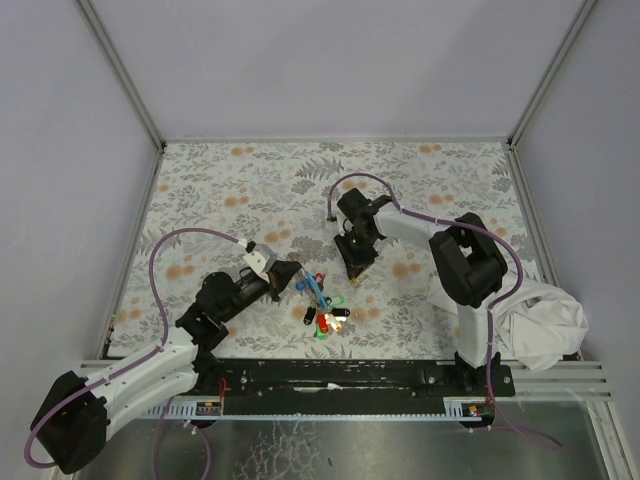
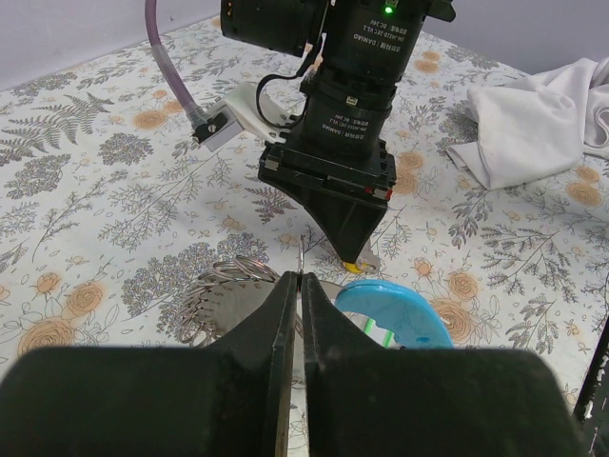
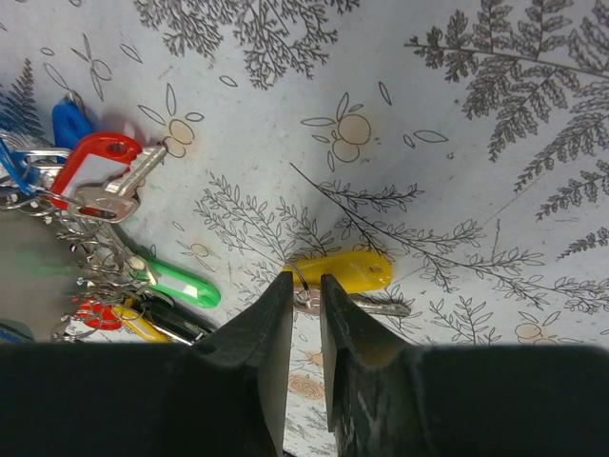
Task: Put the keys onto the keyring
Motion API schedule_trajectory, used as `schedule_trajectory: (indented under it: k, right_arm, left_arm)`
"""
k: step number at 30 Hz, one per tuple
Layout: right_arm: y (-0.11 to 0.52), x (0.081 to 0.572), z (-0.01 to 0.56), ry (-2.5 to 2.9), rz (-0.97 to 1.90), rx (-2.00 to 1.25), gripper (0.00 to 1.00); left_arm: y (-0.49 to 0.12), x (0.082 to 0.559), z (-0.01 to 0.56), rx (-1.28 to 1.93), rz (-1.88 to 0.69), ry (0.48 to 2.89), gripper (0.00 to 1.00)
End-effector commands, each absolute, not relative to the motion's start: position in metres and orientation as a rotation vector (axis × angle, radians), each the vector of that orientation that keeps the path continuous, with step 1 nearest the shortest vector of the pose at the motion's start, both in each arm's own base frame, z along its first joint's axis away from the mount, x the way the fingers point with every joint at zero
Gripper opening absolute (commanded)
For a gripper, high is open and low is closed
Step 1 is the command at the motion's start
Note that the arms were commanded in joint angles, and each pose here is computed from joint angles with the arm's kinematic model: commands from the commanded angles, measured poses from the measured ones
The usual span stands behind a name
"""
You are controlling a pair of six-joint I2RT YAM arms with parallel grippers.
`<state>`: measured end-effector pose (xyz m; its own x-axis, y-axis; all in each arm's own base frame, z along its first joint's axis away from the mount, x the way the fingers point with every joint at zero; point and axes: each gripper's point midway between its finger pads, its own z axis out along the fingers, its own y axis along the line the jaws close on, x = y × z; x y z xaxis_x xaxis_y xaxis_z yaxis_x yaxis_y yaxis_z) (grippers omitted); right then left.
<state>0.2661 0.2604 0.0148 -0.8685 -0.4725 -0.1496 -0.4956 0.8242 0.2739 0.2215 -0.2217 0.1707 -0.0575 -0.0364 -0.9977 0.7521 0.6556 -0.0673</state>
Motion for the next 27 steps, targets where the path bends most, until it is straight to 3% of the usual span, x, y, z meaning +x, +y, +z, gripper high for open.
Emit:
schedule_trajectory:
  k: [1,27]
  right_arm:
    - [0.276,0.269,0.031,2.884,0.530,-0.817,0.24]
    - [0.278,0.257,0.021,2.915,0.505,-0.895,0.22]
  left_arm:
    - [-0.223,0.225,0.191,0.603,-0.716,1.428,0.00]
    - [-0.226,0.226,0.187,0.615,-0.718,1.445,0.00]
